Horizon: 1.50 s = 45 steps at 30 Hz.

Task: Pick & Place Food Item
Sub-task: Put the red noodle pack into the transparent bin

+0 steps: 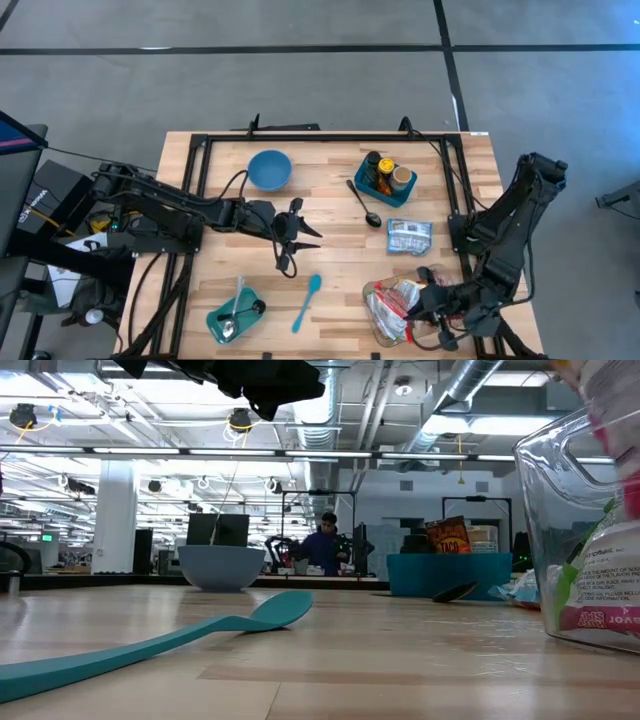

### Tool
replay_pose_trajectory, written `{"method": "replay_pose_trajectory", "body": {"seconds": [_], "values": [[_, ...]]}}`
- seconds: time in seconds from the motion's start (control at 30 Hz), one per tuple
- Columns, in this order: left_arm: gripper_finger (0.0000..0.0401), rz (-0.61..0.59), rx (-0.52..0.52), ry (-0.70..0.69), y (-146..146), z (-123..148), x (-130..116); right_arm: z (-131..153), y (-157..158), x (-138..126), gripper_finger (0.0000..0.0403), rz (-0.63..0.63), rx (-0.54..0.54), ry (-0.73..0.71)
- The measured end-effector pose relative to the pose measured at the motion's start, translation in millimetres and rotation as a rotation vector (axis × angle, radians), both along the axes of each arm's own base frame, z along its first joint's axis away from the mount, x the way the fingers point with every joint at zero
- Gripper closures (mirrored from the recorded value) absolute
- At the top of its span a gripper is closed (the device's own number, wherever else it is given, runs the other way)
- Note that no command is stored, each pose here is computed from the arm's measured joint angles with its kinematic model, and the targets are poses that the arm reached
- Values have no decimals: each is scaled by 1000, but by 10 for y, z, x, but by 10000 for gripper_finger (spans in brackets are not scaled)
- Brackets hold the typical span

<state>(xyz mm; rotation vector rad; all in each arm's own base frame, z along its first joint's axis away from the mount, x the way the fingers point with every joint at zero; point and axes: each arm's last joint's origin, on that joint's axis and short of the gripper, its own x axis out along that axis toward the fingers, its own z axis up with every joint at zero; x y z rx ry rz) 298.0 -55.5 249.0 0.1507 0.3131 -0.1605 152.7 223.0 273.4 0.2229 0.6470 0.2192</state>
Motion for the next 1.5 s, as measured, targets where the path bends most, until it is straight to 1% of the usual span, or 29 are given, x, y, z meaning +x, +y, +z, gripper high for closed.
{"method": "replay_pose_trajectory", "body": {"seconds": [0.13,0.27,0.63,0.73,1.0,1.2,1.37,1.5], "values": [[290,0,0,0,-1,0,0,-47,-22,73,403,-7,8,41],[290,0,0,0,-1,0,0,-58,-82,84,403,-40,22,87],[290,0,0,0,0,0,0,-182,-267,-47,403,-278,46,297],[290,0,0,0,0,-1,0,-206,-295,-77,403,-322,56,342],[290,0,0,0,-1,0,0,-196,-220,-125,403,-282,123,384],[290,0,0,0,0,-1,0,-199,-206,-144,403,-312,181,429],[290,0,0,0,-1,0,0,-202,-204,-146,402,-319,208,462],[290,0,0,0,0,0,0,-202,-204,-146,388,-329,216,465]]}}
